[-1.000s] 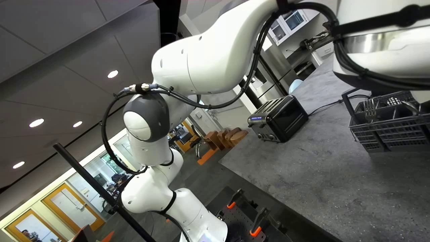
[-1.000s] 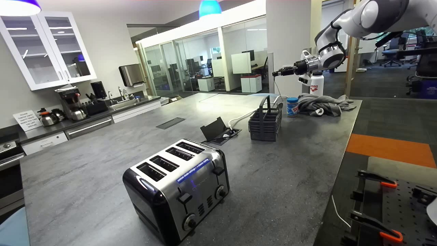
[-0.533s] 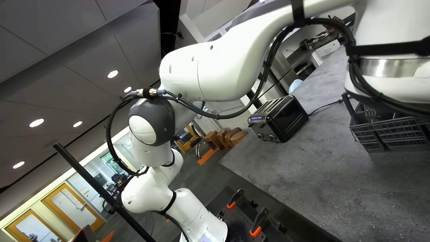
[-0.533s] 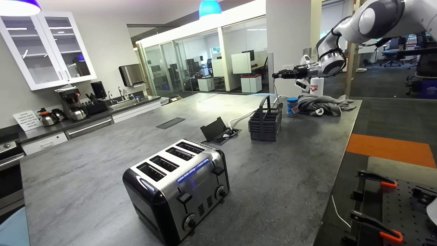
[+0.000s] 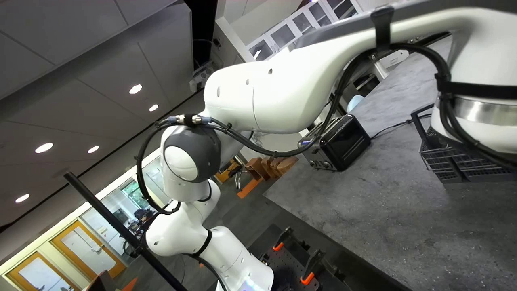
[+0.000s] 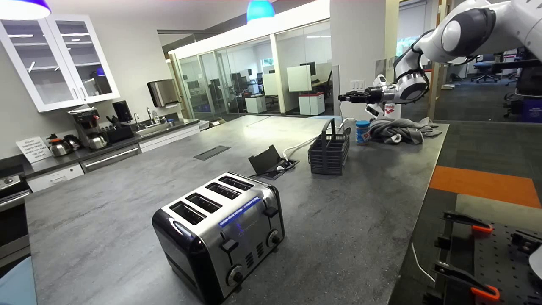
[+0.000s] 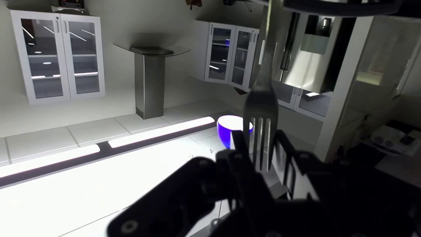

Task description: Put the fork in the grey rack

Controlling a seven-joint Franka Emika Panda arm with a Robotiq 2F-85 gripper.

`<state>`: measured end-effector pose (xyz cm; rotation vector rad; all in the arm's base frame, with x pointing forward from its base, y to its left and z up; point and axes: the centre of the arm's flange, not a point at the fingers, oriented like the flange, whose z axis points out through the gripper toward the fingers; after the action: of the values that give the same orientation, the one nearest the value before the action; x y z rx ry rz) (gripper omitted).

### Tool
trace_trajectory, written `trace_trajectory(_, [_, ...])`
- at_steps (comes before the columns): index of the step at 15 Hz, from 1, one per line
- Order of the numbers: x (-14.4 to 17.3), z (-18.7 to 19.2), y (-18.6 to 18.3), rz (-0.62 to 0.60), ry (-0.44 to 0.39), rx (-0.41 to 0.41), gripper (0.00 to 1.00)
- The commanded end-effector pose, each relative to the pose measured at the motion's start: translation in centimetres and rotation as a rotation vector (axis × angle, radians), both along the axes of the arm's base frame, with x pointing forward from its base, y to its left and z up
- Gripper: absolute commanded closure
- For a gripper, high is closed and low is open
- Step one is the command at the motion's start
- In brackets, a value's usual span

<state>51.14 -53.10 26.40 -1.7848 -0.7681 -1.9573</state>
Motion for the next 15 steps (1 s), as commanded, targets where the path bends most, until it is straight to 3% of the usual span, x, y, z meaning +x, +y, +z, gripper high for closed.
trace_trajectory(1, [0.5, -1.0, -0.8, 0.000, -0.039, 0.014, 0.94])
trace_trajectory(15, [0.8, -6.9, -1.2, -0.084, -0.025, 0.114, 0.94])
